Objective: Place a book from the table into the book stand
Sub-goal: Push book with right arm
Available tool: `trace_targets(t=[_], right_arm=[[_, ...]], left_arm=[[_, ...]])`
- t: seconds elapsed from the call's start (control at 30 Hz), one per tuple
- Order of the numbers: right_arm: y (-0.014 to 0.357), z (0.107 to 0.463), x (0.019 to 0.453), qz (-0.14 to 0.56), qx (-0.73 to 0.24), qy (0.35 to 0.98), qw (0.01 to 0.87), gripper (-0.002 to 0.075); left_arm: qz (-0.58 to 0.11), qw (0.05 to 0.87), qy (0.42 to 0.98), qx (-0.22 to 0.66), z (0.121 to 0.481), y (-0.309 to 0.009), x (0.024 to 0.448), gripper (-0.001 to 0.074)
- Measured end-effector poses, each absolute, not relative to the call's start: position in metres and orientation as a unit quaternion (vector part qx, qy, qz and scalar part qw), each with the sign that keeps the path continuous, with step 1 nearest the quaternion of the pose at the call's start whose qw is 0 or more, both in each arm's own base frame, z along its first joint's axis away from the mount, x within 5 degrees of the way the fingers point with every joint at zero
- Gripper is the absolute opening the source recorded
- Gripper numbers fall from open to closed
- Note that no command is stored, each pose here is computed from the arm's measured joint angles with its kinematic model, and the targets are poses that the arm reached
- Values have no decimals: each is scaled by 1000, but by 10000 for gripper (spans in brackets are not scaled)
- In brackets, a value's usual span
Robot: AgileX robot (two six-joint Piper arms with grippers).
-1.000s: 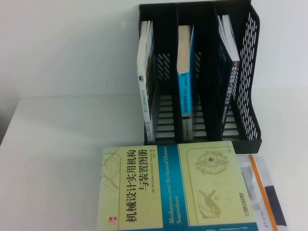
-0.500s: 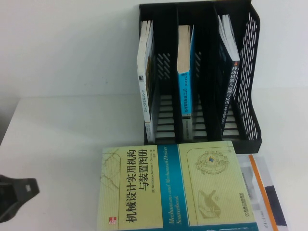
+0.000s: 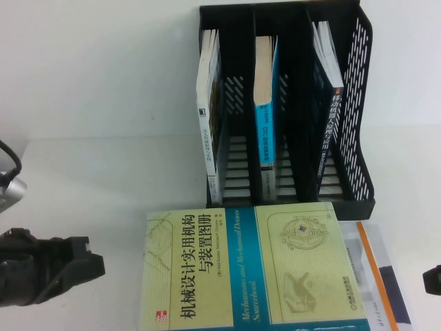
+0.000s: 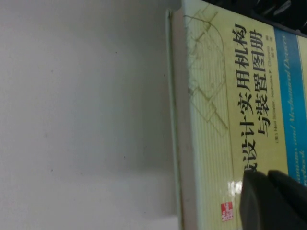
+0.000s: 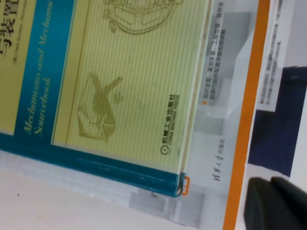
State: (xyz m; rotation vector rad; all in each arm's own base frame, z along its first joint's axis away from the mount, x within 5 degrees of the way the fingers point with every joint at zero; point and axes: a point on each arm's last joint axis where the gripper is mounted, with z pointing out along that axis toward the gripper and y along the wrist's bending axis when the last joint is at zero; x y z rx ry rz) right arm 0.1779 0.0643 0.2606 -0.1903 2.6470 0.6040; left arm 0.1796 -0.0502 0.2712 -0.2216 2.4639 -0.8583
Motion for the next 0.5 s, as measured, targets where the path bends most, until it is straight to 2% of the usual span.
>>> trace_targets(t=[0.17,0.33,0.5], right_arm=[[65,261,179,220,-75,951,206,-3],[69,262,180,234,-94,944,212,-3],[71,254,186,238,-101,946,195,-3]], left_arm=[[-361,239,896,-93,268,-37,187,-4],[-429,215,869,-117,264,-10,192,-4],[-429,216,867,-130,254,-1,202,-4]])
